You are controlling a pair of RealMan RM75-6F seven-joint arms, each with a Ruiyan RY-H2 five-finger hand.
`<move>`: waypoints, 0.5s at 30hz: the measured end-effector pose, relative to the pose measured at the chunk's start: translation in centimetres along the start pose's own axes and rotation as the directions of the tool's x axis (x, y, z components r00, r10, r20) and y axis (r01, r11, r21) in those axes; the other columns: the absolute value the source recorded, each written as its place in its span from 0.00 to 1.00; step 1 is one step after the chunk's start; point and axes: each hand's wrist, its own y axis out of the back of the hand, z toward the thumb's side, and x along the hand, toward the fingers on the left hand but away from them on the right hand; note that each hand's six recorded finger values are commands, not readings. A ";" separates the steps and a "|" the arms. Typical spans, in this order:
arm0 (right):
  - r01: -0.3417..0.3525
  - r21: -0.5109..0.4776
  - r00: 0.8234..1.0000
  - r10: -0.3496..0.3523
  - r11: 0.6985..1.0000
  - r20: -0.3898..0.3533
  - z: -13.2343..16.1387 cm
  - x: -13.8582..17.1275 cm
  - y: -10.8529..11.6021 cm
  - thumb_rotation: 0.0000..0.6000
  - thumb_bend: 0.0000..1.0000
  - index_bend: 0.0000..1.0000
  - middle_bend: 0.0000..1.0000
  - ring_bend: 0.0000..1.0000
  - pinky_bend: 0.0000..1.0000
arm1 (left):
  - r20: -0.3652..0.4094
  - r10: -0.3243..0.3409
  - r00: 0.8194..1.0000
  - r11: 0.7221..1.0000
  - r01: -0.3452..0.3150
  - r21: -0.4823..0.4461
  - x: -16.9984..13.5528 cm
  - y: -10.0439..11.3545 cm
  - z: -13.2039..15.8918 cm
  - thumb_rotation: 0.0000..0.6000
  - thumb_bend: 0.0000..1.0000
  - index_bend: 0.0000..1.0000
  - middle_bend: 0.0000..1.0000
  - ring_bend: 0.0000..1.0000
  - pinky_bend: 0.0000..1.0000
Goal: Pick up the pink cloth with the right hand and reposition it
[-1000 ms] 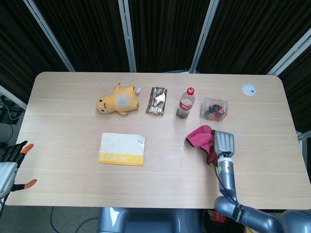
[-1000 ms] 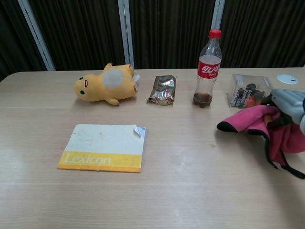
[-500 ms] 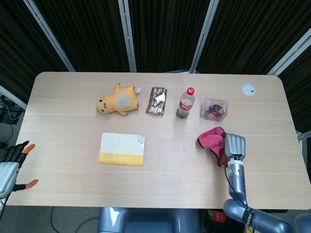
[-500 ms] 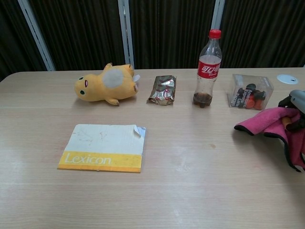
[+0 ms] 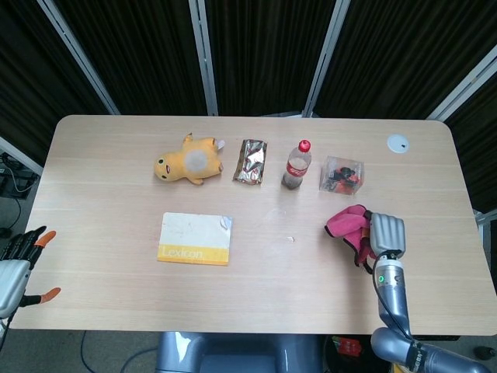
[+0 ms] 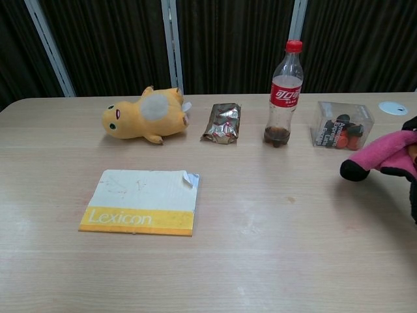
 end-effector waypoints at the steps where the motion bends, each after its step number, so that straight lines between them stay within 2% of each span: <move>1: -0.002 -0.007 1.000 0.002 1.000 0.001 -0.2 0.2 0.2 1.00 0.63 0.76 0.60 0.52 0.76 | 0.000 0.000 1.000 1.000 0.000 0.002 0.0 0.0 0.0 1.00 0.03 0.09 0.00 0.00 0.00; 6: -0.010 -0.035 1.000 0.010 0.999 -0.003 -1.1 1.6 1.1 1.00 0.62 0.75 0.59 0.51 0.76 | 0.001 0.003 1.000 1.000 -0.003 0.019 0.0 -0.1 0.2 1.00 0.03 0.09 0.00 0.00 0.00; 8: -0.020 -0.058 1.000 0.019 0.998 -0.014 -1.1 2.2 1.3 1.00 0.56 0.69 0.56 0.47 0.76 | 0.002 0.006 1.000 1.000 -0.006 0.028 -0.1 -0.2 0.3 1.00 0.03 0.09 0.00 0.00 0.00; 10: -0.031 -0.071 0.999 0.029 0.997 -0.025 -1.0 2.6 1.4 1.00 0.41 0.52 0.41 0.33 0.63 | 0.001 0.009 1.000 0.999 -0.009 0.031 -0.1 -0.2 0.4 1.00 0.03 0.09 0.00 0.00 0.00; 12: -0.057 -0.079 0.998 0.054 0.995 -0.034 -1.0 2.9 1.2 1.00 0.24 0.27 0.16 0.09 0.43 | -0.004 0.012 1.000 0.999 -0.011 0.031 -0.1 -0.2 0.4 1.00 0.03 0.09 0.00 0.00 0.00; 14: -0.085 -0.093 0.996 0.082 0.992 -0.039 -1.1 3.2 1.1 1.00 0.16 0.16 0.05 0.01 0.34 | -0.005 0.016 1.000 0.999 -0.016 0.031 -0.1 -0.2 0.4 1.00 0.03 0.09 0.00 0.00 0.00; 15: -0.092 -0.101 0.995 0.088 0.991 -0.040 -1.2 3.2 1.2 1.00 0.14 0.13 0.02 0.00 0.31 | -0.006 0.018 1.000 0.999 -0.018 0.030 -0.1 -0.2 0.4 1.00 0.03 0.09 0.00 0.00 0.00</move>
